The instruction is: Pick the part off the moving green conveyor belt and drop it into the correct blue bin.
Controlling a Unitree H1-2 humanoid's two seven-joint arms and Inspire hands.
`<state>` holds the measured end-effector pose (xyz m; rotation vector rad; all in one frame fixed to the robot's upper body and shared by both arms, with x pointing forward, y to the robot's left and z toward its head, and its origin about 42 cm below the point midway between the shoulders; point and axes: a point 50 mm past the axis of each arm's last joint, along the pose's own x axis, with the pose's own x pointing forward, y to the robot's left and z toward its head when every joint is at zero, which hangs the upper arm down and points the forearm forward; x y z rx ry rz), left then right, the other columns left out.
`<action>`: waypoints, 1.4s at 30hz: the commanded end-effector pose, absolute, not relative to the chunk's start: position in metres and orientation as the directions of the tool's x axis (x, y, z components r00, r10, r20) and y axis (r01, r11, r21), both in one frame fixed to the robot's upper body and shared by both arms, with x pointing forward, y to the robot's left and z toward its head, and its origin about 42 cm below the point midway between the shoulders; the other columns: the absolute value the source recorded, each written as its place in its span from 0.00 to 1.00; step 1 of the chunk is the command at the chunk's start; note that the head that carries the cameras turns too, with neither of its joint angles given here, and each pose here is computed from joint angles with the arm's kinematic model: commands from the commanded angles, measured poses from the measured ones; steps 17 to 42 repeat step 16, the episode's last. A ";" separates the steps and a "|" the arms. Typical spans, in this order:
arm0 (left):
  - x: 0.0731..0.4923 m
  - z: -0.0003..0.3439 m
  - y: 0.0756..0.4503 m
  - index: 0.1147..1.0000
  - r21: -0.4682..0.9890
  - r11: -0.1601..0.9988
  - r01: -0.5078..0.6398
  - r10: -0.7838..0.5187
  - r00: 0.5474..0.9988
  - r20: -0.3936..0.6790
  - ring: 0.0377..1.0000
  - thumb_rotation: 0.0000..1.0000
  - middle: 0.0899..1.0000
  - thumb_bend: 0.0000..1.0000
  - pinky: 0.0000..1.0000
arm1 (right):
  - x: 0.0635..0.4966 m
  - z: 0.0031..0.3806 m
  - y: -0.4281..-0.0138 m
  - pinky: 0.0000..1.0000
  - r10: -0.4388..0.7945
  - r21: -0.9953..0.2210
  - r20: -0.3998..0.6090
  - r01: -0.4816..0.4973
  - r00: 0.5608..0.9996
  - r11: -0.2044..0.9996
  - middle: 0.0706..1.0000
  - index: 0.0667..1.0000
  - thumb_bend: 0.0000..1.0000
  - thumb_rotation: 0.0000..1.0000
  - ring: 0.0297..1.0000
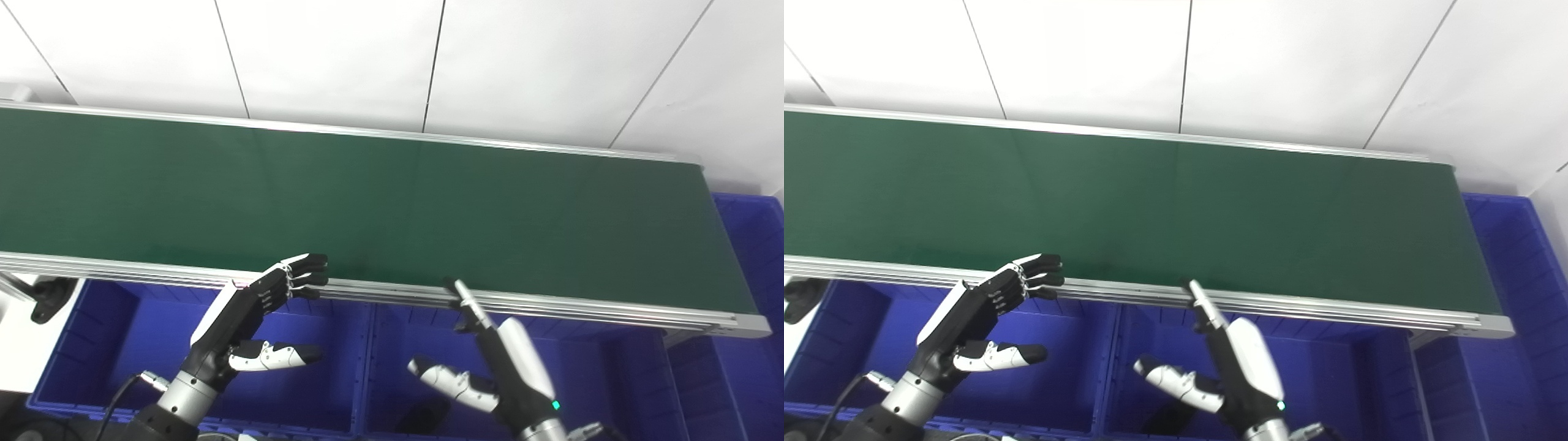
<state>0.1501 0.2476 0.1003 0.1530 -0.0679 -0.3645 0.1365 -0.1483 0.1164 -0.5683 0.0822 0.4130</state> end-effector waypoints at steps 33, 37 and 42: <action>0.148 0.106 0.251 0.81 0.187 0.909 0.371 -0.389 0.919 0.066 0.77 0.31 0.83 0.78 0.71 | 0.142 0.104 -0.145 0.77 0.383 -0.490 -0.163 -0.411 0.909 0.769 0.95 1.00 0.83 0.59 0.90; 0.148 0.106 0.251 0.81 0.187 0.909 0.371 -0.389 0.919 0.066 0.77 0.31 0.83 0.78 0.71 | 0.142 0.104 -0.145 0.77 0.383 -0.490 -0.163 -0.411 0.909 0.769 0.95 1.00 0.83 0.59 0.90; 0.148 0.106 0.251 0.81 0.187 0.909 0.371 -0.389 0.919 0.066 0.77 0.31 0.83 0.78 0.71 | 0.142 0.104 -0.145 0.77 0.383 -0.490 -0.163 -0.411 0.909 0.769 0.95 1.00 0.83 0.59 0.90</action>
